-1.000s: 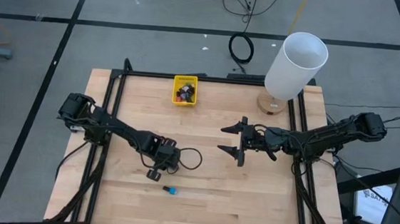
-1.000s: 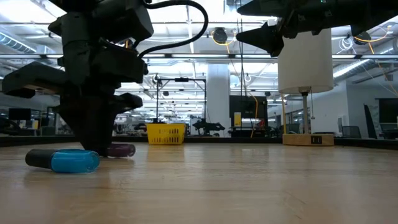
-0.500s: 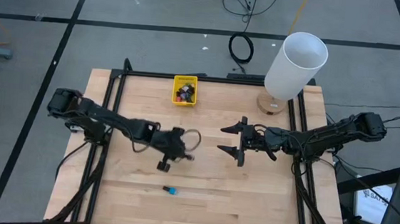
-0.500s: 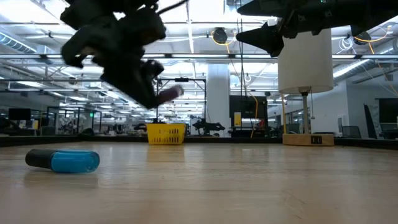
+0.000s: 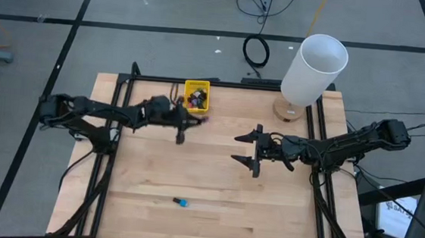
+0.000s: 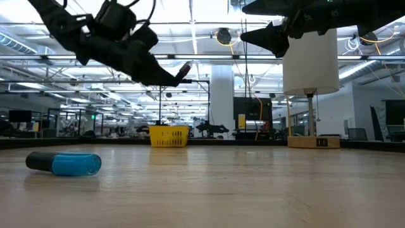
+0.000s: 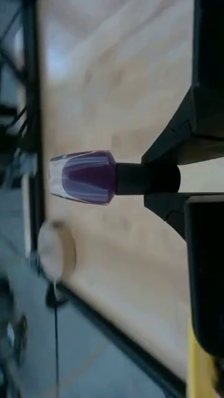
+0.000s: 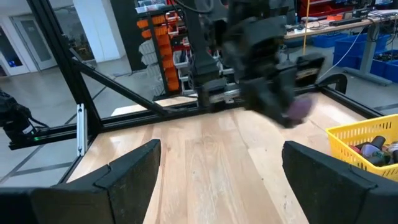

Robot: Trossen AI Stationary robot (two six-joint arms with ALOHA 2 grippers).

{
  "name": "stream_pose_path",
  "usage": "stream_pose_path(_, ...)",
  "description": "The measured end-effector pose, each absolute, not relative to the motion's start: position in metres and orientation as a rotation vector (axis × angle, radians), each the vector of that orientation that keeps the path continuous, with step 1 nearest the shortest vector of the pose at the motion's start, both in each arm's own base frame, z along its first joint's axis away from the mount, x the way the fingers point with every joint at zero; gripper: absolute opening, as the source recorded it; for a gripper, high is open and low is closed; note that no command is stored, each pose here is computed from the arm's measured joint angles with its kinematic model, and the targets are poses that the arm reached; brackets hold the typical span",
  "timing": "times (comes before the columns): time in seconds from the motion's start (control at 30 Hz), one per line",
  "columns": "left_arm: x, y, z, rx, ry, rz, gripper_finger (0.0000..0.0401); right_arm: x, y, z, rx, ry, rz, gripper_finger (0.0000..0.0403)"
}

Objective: Pick & Place Nail Polish
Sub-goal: Put the violet nail polish bottle into the yellow bin, then put the blue nail polish bottle into the yellow bin

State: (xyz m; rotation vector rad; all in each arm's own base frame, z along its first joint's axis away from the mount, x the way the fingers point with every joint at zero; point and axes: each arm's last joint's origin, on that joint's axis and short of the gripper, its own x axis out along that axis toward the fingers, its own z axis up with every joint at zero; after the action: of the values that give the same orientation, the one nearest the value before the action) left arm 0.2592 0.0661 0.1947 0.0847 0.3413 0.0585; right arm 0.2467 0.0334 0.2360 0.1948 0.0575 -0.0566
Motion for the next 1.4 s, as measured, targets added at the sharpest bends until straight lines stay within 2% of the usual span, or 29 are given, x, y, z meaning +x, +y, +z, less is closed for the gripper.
stream_pose_path(0.3, 0.236, 0.136, 0.189, -0.164, 0.313, 0.552, 0.0031, 0.247, 0.033, 0.237, 0.188, 0.049, -0.056, 0.032)
stream_pose_path(0.4, 0.233, 0.154, 0.187, -0.233, 0.309, 0.63, 0.0031, 0.247, 0.033, 0.237, 0.187, 0.048, -0.06, 0.032)
stream_pose_path(0.77, 0.271, 0.186, 0.16, -0.325, 0.632, 0.635, 0.0031, 0.247, 0.028, 0.237, 0.188, 0.048, -0.08, 0.032)
stream_pose_path(1.07, 0.283, 0.195, 0.152, -0.338, 0.673, 0.641, 0.0032, 0.247, 0.028, 0.236, 0.186, 0.055, -0.08, 0.032)
stream_pose_path(1.4, 0.282, 0.193, 0.154, -0.295, 0.697, 0.611, 0.0124, 0.247, 0.028, 0.234, 0.175, 0.077, -0.082, 0.032)
